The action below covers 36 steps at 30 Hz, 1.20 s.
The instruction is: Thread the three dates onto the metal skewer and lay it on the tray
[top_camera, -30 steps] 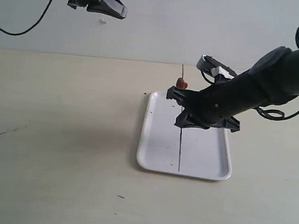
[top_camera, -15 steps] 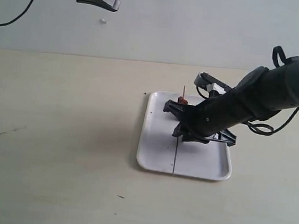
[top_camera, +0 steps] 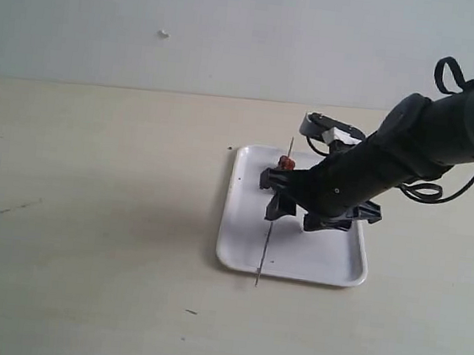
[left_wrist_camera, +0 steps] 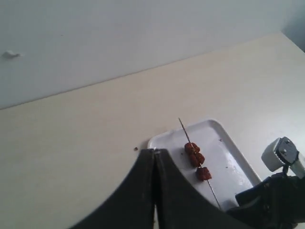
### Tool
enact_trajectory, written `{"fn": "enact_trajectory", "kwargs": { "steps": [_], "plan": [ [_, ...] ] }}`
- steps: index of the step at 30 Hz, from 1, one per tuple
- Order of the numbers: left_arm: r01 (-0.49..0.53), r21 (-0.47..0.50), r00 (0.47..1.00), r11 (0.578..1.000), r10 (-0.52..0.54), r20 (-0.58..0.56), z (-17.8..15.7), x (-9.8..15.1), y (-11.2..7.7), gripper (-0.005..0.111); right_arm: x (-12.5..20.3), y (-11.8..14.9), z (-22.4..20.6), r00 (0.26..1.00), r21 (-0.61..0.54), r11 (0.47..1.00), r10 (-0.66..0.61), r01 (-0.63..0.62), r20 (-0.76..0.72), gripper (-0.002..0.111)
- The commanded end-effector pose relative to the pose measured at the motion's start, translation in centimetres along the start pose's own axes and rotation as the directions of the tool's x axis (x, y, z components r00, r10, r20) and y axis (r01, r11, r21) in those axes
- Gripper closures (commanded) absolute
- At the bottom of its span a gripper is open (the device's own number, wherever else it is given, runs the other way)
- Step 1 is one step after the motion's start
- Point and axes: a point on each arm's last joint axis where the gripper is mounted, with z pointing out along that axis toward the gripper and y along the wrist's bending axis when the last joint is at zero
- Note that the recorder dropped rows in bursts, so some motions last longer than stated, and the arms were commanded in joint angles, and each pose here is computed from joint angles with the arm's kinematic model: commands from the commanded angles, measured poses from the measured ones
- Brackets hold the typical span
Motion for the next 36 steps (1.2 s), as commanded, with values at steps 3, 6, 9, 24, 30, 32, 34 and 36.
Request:
{"fn": "enact_trajectory", "kwargs": {
  "steps": [3,6,9,24,30,32,34,36],
  "plan": [
    [0.042,-0.170,0.973,0.985,-0.001,0.232,-6.3,1.8,-1.6,0.107,-0.3,0.4,-1.3,0.995,0.019,0.995,-0.098,0.097,0.019,0.048],
    [0.093,-0.245,0.935,0.965,0.000,0.355,-9.6,3.8,-2.5,0.107,-0.6,1.1,-3.2,0.987,0.022,0.987,-0.157,0.156,0.043,0.052],
    [0.146,-0.309,0.880,0.940,0.018,0.474,-13.6,6.4,-3.4,0.107,-0.5,1.9,-6.1,0.971,0.030,0.973,-0.229,0.227,0.072,0.069],
    [0.194,-0.306,0.520,0.932,0.166,0.838,-26.2,22.9,-8.1,0.107,10.1,2.5,-21.4,0.809,0.039,0.914,-0.377,0.404,0.450,0.108],
    [0.142,-0.326,0.491,0.934,0.220,0.843,-26.4,25.1,-8.4,0.107,17.4,2.2,-28.9,0.594,0.037,0.878,-0.353,0.477,0.723,0.108],
    [0.144,-0.328,0.502,0.933,0.217,0.837,-26.2,25.0,-8.3,0.107,19.7,2.1,-30.9,0.515,0.036,0.864,-0.333,0.503,0.790,0.108],
    [0.147,-0.331,0.515,0.932,0.213,0.830,-25.9,24.9,-8.2,0.107,22.0,1.9,-33.1,0.414,0.035,0.851,-0.291,0.524,0.863,0.108],
    [0.147,-0.331,0.515,0.932,0.213,0.830,-25.9,24.9,-8.2,0.107,24.3,1.6,-34.8,0.312,0.037,0.836,-0.246,0.548,0.918,0.108]
  ]
}}
